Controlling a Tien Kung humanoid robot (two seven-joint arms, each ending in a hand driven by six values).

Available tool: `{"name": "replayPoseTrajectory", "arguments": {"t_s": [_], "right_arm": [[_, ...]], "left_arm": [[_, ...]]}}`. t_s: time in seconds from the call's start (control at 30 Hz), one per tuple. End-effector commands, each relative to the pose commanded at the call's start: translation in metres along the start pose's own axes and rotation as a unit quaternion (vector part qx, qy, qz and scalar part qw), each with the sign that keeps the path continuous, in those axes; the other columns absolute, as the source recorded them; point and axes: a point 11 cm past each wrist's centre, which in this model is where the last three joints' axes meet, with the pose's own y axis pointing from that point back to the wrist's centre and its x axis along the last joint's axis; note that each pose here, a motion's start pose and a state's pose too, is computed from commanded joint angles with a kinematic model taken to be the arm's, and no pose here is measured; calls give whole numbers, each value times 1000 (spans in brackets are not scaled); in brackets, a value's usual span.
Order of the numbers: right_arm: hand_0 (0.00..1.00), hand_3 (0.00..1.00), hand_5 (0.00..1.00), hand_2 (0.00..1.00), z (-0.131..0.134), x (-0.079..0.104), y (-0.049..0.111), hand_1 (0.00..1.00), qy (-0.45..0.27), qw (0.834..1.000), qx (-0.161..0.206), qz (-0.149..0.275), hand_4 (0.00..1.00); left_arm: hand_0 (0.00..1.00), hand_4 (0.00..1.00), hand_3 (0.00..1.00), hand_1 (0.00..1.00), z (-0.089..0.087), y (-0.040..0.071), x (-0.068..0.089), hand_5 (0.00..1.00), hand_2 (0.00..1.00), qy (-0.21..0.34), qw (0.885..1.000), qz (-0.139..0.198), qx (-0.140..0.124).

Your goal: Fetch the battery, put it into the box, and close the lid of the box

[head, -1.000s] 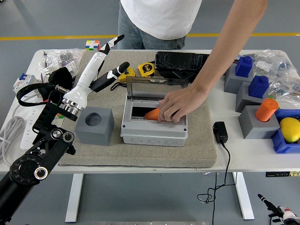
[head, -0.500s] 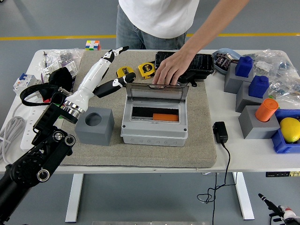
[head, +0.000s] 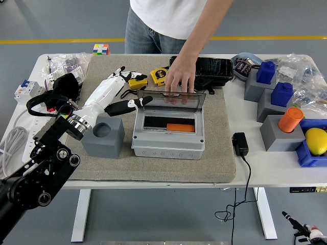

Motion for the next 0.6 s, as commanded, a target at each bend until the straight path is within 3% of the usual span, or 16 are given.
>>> {"name": "replayPoseTrajectory", "arguments": {"t_s": [0.27,0.33,0.6], "right_arm": [[826,821,998,745,-1,2,0,764,0,1000,1,1,998],[827,820,998,745,-2,2,0,764,0,1000,1,2,998],[827,821,998,745,-1,5,0,764,-1,1000,1,4,998]], "left_arm": [[998,998,775,855,1,3,3,998,756,-28,999,-16,-5],[998,998,733,821,3,4,4,998,725,-33,999,-19,-6],[998,998,705,802,7,10,-3,998,694,-51,997,-50,-11]]}}
